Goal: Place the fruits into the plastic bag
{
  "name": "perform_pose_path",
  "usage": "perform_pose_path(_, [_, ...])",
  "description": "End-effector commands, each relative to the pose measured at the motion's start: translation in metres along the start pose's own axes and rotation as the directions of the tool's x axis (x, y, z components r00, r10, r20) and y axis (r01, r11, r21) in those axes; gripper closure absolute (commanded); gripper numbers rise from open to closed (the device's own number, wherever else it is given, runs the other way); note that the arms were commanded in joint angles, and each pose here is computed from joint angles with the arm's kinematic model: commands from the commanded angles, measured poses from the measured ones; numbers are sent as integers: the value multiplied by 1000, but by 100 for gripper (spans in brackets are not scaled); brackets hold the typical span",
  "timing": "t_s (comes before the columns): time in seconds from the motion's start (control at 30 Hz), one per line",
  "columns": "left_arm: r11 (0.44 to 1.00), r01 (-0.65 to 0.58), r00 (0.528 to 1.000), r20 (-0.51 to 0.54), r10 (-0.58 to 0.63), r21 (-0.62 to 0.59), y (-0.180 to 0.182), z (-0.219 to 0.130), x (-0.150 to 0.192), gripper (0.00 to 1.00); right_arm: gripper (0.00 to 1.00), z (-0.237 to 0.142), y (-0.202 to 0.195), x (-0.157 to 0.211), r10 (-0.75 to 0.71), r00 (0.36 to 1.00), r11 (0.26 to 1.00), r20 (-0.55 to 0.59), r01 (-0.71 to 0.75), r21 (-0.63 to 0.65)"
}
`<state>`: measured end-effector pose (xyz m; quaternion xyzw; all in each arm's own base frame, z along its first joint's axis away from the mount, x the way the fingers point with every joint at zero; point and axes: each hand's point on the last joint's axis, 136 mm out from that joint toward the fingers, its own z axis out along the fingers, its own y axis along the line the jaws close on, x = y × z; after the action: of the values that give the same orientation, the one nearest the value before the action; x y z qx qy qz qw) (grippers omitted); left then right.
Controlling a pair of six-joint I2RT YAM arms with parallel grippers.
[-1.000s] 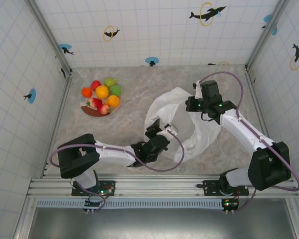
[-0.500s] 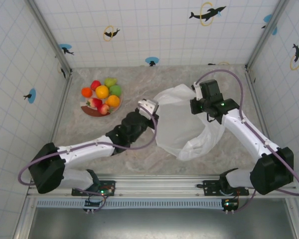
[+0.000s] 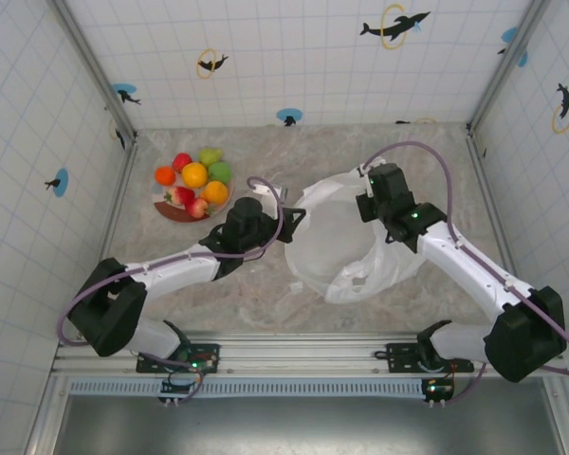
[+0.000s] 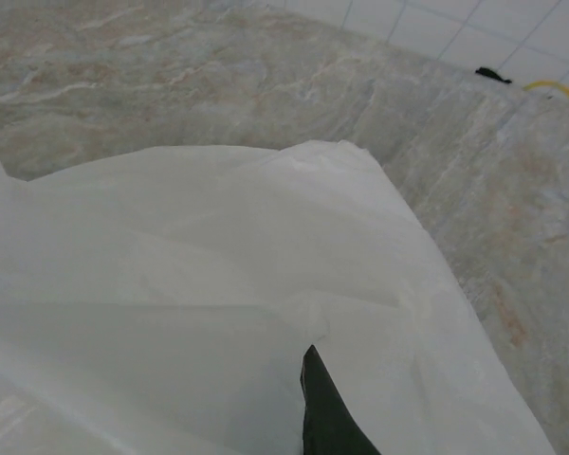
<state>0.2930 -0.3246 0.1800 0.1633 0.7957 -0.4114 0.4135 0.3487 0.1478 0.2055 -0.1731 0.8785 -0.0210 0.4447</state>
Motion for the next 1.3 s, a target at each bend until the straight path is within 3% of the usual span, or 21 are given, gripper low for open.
perform_pose_path(0.0, [998, 56, 998, -27, -55, 27, 1, 2, 0, 100, 100, -7, -17, -20, -13, 994, 995, 110, 2, 103])
perform_pose_path(0.03, [998, 59, 998, -25, -59, 26, 2, 3, 0, 100, 100, -5, -15, -19, -19, 994, 996, 110, 9, 92])
perform_pose_path(0.13, [998, 62, 998, -23, -61, 24, 3, 2, -3, 86, 100, 3, -2, -9, -44, 996, 999, 79, 42, 26])
perform_pose_path(0.27, [999, 31, 999, -22, -30, 33, -2, -4, -8, 56, 100, 13, 11, 7, -49, 999, 997, 23, 50, -60])
perform_pose_path(0.43, [999, -31, 999, -30, 32, 25, -5, -16, -9, 19, 100, 25, 19, 12, 40, 998, 988, -52, -47, -149])
perform_pose_path(0.53, [998, -59, 998, -26, 59, -17, -1, -29, -8, 5, 100, 31, 19, 11, 116, 990, 977, -80, -128, -169])
perform_pose_path(0.73, [990, -74, 997, -9, 73, -123, 12, -56, -18, 2, 100, 39, 23, 9, 229, 967, 949, -109, -247, -194])
perform_pose_path(0.97, [947, 19, 1000, 29, -11, -320, 54, -87, -42, 2, 100, 42, 31, 3, 282, 952, 923, -118, -303, -236])
perform_pose_path(1.1, [888, 90, 996, 41, -80, -452, 89, -109, -53, 2, 100, 44, 33, 2, 284, 951, 919, -123, -306, -249])
perform_pose_path(1.27, [773, 269, 963, 159, -217, -574, 157, -152, -66, 2, 100, 46, 36, -4, 282, 953, 915, -116, -303, -268])
